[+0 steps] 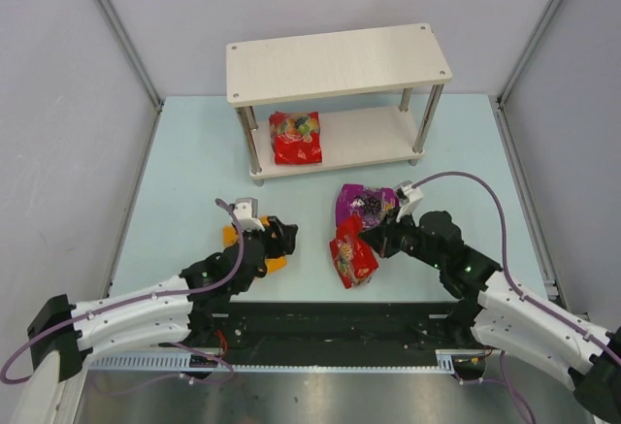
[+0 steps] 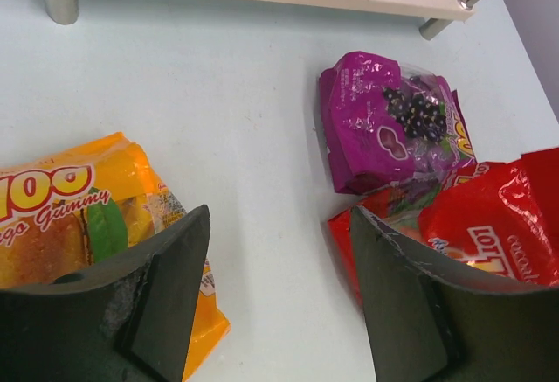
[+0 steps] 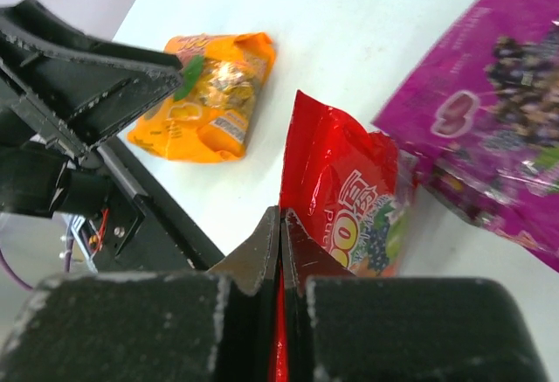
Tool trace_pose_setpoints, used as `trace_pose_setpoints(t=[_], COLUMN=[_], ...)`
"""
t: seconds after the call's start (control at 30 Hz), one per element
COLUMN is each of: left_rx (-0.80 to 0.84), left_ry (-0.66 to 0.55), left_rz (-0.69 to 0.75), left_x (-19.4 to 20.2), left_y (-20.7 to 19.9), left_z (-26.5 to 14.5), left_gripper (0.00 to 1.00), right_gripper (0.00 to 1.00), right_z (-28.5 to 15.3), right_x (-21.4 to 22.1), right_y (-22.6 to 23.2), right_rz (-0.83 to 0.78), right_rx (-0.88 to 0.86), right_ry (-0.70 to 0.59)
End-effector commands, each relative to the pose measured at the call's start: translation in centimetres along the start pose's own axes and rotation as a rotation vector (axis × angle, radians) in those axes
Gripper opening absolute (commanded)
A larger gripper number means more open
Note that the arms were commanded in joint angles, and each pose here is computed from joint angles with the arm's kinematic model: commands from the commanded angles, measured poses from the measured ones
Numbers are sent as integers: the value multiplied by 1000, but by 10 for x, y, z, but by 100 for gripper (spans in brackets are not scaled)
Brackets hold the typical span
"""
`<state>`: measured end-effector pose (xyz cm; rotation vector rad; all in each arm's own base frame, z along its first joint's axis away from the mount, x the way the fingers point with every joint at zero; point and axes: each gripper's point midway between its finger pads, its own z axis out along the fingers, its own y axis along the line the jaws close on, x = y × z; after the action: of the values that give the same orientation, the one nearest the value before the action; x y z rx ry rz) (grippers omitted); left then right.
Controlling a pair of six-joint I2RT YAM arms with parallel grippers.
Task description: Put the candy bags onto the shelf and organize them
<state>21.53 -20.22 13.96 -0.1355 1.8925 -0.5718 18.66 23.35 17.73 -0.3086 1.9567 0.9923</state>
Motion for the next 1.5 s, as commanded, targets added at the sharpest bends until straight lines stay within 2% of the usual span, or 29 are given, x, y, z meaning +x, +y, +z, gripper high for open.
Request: trace_pose_setpoints(t=[0.0,0.3,0.37,0.5,0.63,0.67,0.93,1.13,1.23,1.3,1.37,1.47], left_rx=[-27,-64,-70,-76,-80,-81,-79,-86,-86,-88,-85,-85], left_ry=[-28,-52,-59,-60,-49,-47,-41,-32,-32,-30,-28,-24], left_rz=[-19,-14,-15,-18,-16,-15,-20,-14,-24,-24,-28,-26], left_x=[-7,-18,-21,-20,-17,-17,-15,-13,-13,-11,-10,-9], left_y=[7,19,20,21,21,21,20,22,23,25,25,25], left_z=[-5,-14,-16,-15,-13,-13,-12,-13,-14,-15,-15,-15], left_gripper=[71,72,72,73,73,74,74,74,74,74,74,74], right_gripper=[0,2,9,43,55,62,63,64,71,84,91,93], right_z=[13,39,44,42,39,38,37,46,52,54,58,63], right_x=[-36,18,36,70,83,80,35,33,45,50,59,66], right_y=[50,114,121,143,152,152,113,56,40,34,35,34], right_rz=[-67,-100,-105,-112,-126,-127,-141,-139,-149,-167,-176,-193], right_rx=[-146,-314,-327,-399,-438,-434,-241,-55,-53,-83,-136,-193], right_ry=[-113,31,81,168,207,197,51,88,165,207,250,287])
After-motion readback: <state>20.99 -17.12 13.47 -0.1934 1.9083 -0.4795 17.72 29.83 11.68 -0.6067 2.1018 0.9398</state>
